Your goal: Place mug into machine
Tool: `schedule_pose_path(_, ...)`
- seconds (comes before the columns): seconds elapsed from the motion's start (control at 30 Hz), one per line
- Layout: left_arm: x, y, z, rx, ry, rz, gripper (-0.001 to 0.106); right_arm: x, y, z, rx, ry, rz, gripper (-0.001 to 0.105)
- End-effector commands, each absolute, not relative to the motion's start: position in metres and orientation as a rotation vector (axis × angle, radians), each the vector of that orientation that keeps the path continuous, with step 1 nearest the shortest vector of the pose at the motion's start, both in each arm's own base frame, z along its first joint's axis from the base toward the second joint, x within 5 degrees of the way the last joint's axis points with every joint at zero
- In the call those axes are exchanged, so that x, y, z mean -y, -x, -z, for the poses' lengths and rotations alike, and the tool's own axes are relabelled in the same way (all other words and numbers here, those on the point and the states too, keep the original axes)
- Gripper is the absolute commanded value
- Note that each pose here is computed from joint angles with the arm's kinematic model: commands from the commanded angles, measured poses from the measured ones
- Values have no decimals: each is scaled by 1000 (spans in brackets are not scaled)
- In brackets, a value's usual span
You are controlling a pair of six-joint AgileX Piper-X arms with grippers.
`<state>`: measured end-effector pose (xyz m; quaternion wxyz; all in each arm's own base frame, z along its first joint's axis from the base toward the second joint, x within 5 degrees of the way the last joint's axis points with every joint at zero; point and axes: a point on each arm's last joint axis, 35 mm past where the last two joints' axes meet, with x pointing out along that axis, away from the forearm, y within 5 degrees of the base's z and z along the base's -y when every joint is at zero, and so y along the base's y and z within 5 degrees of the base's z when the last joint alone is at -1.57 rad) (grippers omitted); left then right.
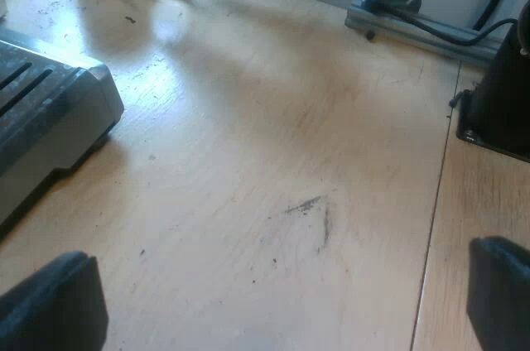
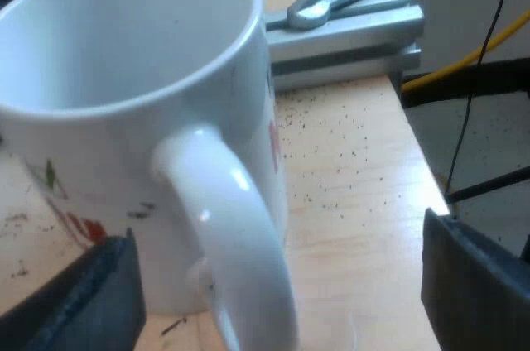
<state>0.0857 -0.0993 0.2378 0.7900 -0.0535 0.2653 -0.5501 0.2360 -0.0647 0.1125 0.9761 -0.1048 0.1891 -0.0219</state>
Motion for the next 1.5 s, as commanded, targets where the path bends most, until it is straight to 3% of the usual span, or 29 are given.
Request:
schedule_pose_path(0.03, 100, -85, -240, -564, 129, 1190, 91, 68, -244, -113, -365, 224, 34, 71)
schedule_pose_path(0.33, 100, -85, -240, -564, 129, 1190, 91, 73, -267, -103, -382, 208, -14, 71)
schedule_pose_path(0.6, 100, -85, -240, -564, 129, 1190, 91, 72, -270, -104, -369, 195, -78, 71)
schedule_pose_path(0.7, 100, -85, -240, -564, 129, 1190, 91, 72, -270, -103, -373, 193, -81, 57)
schedule_pose_path(0.77, 100, -85, -240, -564, 129, 1190, 91, 71, -270, -103, -371, 192, -88, 38)
schedule_pose_path(0.8, 100, -85, -240, -564, 129, 1190, 91, 71, -270, -103, -371, 192, -89, 35)
schedule_pose_path(0.93, 100, -85, -240, -564, 129, 1190, 91, 70, -270, -105, -357, 188, -134, 2)
schedule_pose_path(1.1, 100, -85, -240, -564, 129, 1190, 91, 68, -270, -112, -328, 211, -169, 0)
schedule_pose_path(1.5, 100, -89, -244, -507, 125, 1138, 91, 59, -241, -182, -317, 341, -182, 0)
